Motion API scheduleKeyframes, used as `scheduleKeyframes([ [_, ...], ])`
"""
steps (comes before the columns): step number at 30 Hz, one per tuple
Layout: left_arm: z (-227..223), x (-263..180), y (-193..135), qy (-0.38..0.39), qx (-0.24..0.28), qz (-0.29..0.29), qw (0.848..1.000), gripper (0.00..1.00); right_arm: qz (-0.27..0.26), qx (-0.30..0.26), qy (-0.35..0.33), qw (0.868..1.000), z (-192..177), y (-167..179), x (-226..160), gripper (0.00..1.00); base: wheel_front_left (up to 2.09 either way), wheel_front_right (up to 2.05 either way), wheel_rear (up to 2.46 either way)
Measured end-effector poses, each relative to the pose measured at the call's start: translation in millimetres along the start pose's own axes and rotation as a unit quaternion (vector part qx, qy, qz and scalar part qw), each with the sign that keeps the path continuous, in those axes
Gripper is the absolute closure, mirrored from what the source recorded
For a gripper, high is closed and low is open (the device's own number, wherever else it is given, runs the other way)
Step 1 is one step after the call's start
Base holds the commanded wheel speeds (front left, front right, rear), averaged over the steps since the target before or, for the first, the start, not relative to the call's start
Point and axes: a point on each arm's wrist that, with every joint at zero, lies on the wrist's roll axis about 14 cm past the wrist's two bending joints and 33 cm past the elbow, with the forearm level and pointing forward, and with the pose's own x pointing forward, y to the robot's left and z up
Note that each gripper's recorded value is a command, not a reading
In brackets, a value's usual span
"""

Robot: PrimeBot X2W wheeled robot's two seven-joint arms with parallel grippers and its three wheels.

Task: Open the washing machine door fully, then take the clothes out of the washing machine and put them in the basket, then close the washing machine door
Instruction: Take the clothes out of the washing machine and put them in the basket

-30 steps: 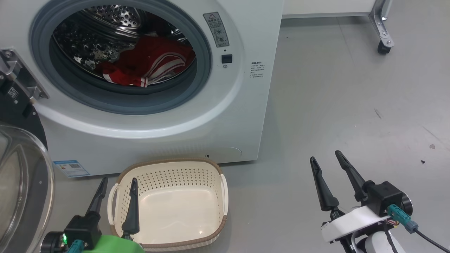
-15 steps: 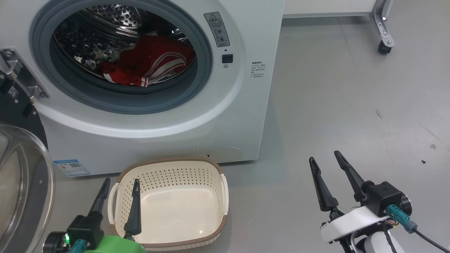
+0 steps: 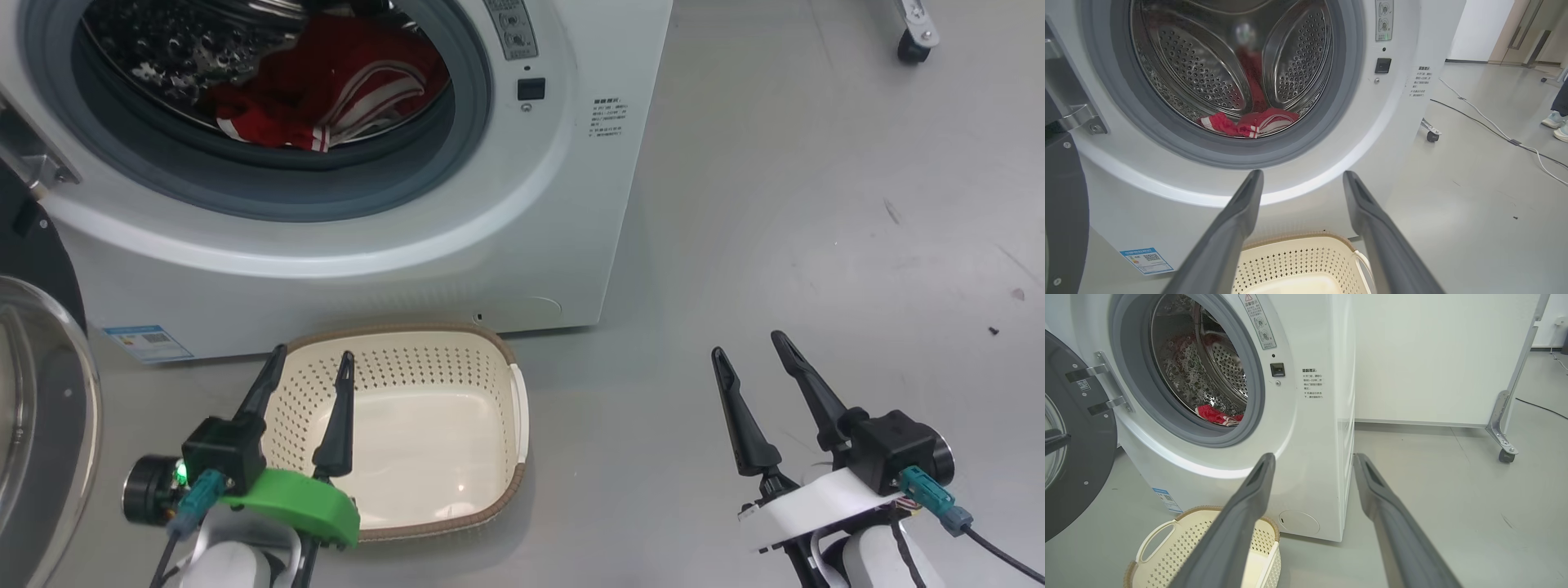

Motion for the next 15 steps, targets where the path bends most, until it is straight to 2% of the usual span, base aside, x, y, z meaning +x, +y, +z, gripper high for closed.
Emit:
scheduleKeyframes([
  [15,-35.0,90.9,-4.2,0.091,-0.022,-0.047,0.994,0.00,-0.001,0.004,0.020,1.000,-20.9,-12.2,38.0,0.00,0.00,0.00,0.00],
])
